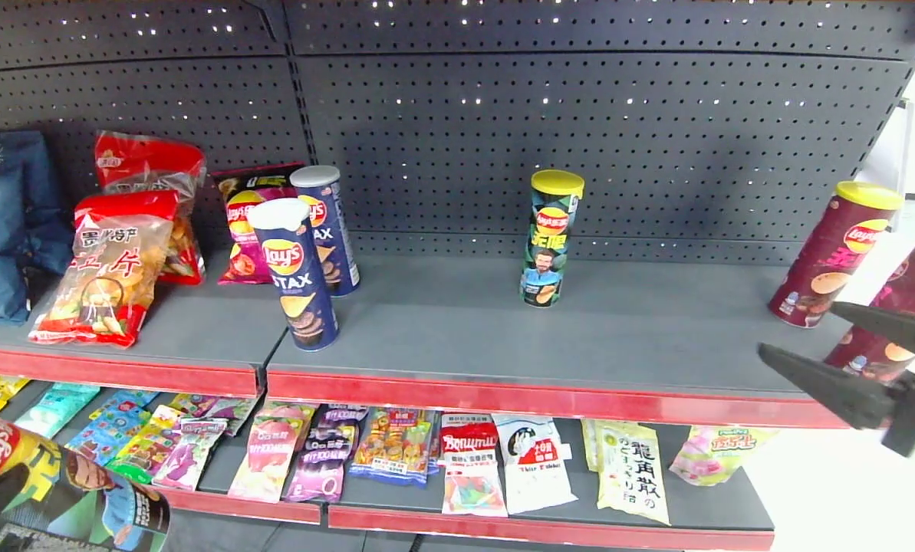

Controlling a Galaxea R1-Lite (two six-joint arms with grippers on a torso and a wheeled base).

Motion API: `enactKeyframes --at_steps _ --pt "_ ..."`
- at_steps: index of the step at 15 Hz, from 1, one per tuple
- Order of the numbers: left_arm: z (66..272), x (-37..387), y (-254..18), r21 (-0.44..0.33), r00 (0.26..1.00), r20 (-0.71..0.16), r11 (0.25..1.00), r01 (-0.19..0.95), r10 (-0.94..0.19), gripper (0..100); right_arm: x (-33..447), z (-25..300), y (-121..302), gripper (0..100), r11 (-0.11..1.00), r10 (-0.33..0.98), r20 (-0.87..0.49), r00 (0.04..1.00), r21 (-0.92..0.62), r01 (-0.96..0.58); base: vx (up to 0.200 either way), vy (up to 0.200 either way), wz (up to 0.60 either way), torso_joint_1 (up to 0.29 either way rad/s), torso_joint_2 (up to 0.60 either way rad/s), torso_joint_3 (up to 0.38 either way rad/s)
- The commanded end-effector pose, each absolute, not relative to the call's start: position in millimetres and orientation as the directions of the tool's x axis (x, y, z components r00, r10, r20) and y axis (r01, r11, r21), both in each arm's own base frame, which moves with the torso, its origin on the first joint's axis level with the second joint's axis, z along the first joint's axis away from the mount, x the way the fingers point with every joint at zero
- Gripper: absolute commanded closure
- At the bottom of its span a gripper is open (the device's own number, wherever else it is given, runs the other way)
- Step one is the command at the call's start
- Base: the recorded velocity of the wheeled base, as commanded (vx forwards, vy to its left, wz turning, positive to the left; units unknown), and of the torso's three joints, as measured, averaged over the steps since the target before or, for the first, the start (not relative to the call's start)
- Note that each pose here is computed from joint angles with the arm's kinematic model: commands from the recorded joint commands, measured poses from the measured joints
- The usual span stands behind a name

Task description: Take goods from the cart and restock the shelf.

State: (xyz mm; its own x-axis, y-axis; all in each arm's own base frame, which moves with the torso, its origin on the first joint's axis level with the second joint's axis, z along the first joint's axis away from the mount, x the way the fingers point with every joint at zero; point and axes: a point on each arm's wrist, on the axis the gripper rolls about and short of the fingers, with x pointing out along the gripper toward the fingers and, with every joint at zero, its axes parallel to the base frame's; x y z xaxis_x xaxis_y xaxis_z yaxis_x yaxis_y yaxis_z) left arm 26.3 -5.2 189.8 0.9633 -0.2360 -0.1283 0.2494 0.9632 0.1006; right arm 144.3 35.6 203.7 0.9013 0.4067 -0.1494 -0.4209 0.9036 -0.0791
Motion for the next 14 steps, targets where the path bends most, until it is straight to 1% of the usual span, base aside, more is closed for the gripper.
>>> enactKeyframes --at_steps 1,4,7,9,14 --pt "188 29 -5 0.095 0.961 -0.145 0.964 0.249 -0.234 100 267 181 91 0 0.845 0.508 -0.2 0.838 -0.075 -0.53 0.0 0.0 0.0 0.0 0.0 0.0" --pt "189 29 -5 0.097 0.965 -0.146 0.968 0.231 -0.216 100 306 177 104 0 0.855 0.498 -0.186 0.847 -0.06 -0.516 0.0 0.0 0.0 0.0 0.0 0.0" --pt "189 29 -5 0.098 0.967 -0.144 0.969 0.227 -0.212 100 320 178 117 0 0.846 0.521 -0.167 0.837 -0.031 -0.533 0.0 0.0 0.0 0.0 0.0 0.0" --pt "189 29 -5 0.097 0.966 -0.147 0.969 0.226 -0.21 100 329 173 125 0 0.84 0.528 -0.173 0.831 -0.032 -0.541 0.0 0.0 0.0 0.0 0.0 0.0" --pt "190 29 -4 0.101 0.972 -0.142 0.974 0.204 -0.189 100 357 168 132 0 0.872 0.475 -0.157 0.866 -0.044 -0.487 0.0 0.0 0.0 0.0 0.0 0.0"
